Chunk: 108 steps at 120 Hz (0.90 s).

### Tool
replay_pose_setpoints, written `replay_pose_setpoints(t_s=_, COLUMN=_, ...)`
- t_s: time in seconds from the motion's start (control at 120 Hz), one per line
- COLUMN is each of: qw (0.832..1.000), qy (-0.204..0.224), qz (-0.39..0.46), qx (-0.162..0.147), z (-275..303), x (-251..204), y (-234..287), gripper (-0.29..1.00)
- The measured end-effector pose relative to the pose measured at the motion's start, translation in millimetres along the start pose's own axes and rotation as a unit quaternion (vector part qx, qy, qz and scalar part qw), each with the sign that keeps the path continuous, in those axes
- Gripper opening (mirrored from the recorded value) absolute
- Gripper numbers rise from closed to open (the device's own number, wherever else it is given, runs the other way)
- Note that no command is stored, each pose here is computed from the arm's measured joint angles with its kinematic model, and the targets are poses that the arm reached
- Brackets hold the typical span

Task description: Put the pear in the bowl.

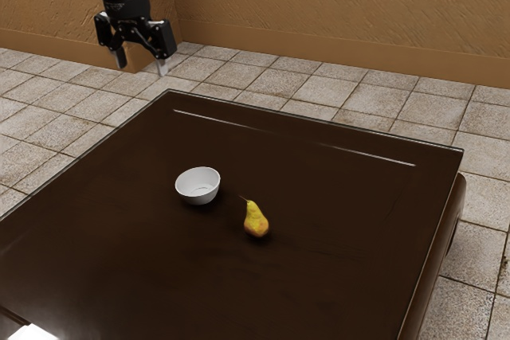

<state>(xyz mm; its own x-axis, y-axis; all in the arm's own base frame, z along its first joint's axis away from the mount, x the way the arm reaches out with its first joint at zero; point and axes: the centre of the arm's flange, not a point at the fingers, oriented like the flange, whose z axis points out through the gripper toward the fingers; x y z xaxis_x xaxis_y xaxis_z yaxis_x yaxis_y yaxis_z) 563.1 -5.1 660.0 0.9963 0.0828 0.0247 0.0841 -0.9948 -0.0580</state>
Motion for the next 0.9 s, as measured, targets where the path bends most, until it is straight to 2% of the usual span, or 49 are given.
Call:
replay_pose_setpoints(t_s=0.167, qw=1.000, qy=-0.008, qz=-0.025, qx=-0.016, z=5, x=3, y=-14, gripper=0.70)
replay_pose_setpoints(t_s=0.283, qw=1.000, qy=-0.007, qz=-0.027, qx=-0.012, z=17, x=41, y=-5, gripper=0.70)
replay_pose_setpoints(t_s=0.325, qw=1.000, qy=-0.023, qz=-0.013, qx=-0.007, z=48, x=67, y=17, gripper=0.70)
replay_pose_setpoints(t_s=0.417, qw=0.996, qy=-0.090, qz=0.018, qx=-0.002, z=158, x=113, y=64, gripper=0.70)
replay_pose_setpoints(t_s=0.583, qw=0.982, qy=-0.182, qz=0.043, qx=-0.001, z=300, x=128, y=109, gripper=0.70)
replay_pose_setpoints(t_s=0.683, qw=0.979, qy=-0.200, qz=0.048, qx=-0.006, z=326, x=127, y=121, gripper=0.70)
replay_pose_setpoints(t_s=0.9, qw=0.975, qy=-0.205, qz=0.073, qx=-0.029, z=338, x=119, y=168, gripper=0.70)
